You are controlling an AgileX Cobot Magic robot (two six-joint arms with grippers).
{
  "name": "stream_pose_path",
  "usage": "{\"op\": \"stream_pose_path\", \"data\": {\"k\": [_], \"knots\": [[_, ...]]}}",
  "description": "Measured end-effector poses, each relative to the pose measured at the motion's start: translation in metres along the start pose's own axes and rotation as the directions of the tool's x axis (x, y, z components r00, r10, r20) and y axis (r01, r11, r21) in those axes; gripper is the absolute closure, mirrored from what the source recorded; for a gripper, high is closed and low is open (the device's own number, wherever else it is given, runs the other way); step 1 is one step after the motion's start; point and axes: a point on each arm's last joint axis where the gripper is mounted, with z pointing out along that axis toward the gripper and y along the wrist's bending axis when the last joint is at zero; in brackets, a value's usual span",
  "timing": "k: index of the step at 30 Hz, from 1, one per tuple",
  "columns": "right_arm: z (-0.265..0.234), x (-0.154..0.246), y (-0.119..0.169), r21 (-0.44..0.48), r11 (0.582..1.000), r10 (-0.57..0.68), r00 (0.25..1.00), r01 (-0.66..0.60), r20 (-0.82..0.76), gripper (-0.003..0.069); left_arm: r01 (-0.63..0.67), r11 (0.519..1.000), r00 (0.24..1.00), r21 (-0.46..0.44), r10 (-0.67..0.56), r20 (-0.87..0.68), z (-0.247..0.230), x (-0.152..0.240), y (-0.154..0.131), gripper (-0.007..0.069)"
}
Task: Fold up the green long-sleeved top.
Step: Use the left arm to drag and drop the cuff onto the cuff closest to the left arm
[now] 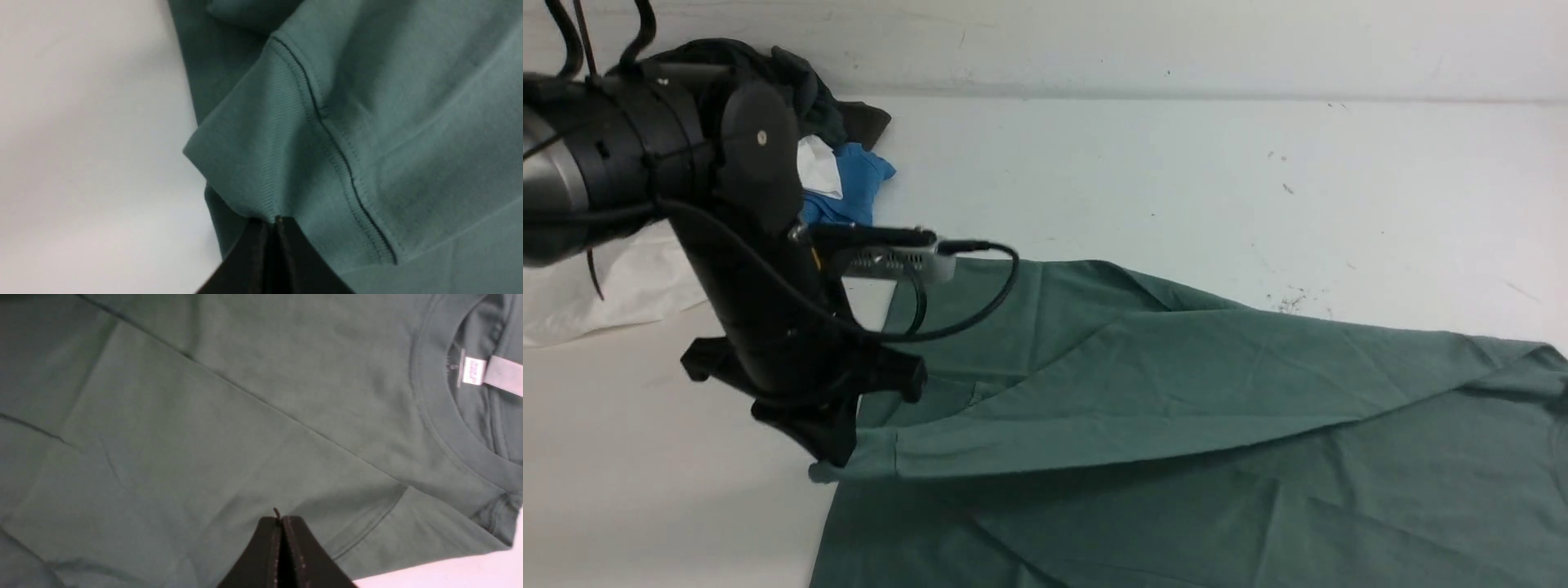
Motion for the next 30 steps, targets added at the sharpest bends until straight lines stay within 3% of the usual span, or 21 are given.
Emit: {"op": "stream_pose_path", "data": {"k": [6,12,22,30], "knots": [[0.003,0.002,0.002,-0.016,1.0,-0.008,1.0,0.008,-0.005,0.0669,-0.009,1.0,1.0,-0.003,0.009,-0.016,0.007,0.008,-0.002,0.0629],[0.003,0.002,0.002,-0.018,1.0,-0.011,1.0,0.01,-0.005,0.0669,-0.085,0.996,0.996,-0.025,0.085,0.011,-0.007,0.022,-0.022,0.0629],[0.005,0.0,0.003,-0.026,1.0,-0.01,1.0,0.009,-0.013,0.0669,-0.064,0.986,0.995,-0.155,0.075,0.066,-0.017,0.029,-0.023,0.0629],[0.013,-0.043,0.014,-0.075,0.996,-0.05,0.996,0.044,-0.078,0.0669,-0.059,0.984,0.998,-0.168,0.059,-0.009,0.007,0.019,-0.023,0.0629]]}}
